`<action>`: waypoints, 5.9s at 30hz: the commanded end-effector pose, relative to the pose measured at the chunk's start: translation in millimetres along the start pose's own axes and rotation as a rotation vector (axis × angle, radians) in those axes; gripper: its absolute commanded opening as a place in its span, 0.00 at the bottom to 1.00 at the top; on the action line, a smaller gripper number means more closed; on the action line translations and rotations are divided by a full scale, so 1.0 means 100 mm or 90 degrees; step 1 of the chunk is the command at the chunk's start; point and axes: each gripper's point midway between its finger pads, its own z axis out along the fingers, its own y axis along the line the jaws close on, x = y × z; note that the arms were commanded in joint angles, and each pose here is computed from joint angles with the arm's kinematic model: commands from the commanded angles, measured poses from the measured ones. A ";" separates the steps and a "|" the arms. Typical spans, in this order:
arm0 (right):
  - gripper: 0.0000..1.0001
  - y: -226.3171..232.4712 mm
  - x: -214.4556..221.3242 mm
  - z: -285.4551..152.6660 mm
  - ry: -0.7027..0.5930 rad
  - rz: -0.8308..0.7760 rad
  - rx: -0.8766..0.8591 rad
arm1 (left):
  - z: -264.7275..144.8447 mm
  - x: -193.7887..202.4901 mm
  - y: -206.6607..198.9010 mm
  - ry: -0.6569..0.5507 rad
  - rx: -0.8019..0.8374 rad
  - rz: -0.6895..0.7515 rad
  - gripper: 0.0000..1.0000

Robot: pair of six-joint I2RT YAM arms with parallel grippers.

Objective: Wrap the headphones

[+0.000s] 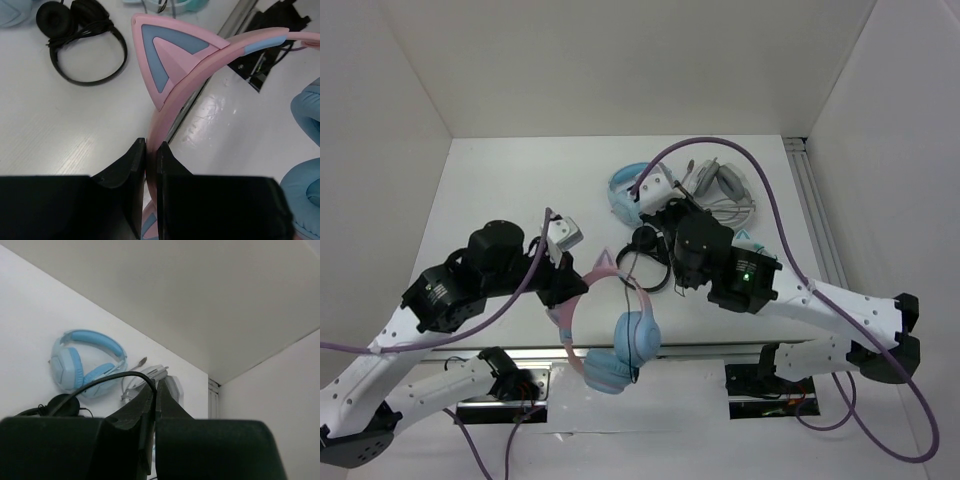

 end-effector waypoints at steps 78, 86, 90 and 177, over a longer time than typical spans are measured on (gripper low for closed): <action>0.00 1.74 0.52 0.04 -0.067 0.239 -0.500 | -1.71 -1.24 -0.14 -0.628 0.010 -0.305 0.00; 0.00 1.81 0.38 -0.31 -0.168 0.279 -0.599 | -1.81 -1.16 0.08 -0.662 -0.040 -0.408 0.00; 0.00 1.89 0.29 -0.54 -0.223 0.299 -0.665 | -1.80 -1.18 0.14 -0.669 -0.051 -0.438 0.00; 0.00 2.92 -0.73 -2.79 -0.369 0.275 -1.005 | -1.85 -0.76 1.31 -0.608 -0.618 -0.433 0.00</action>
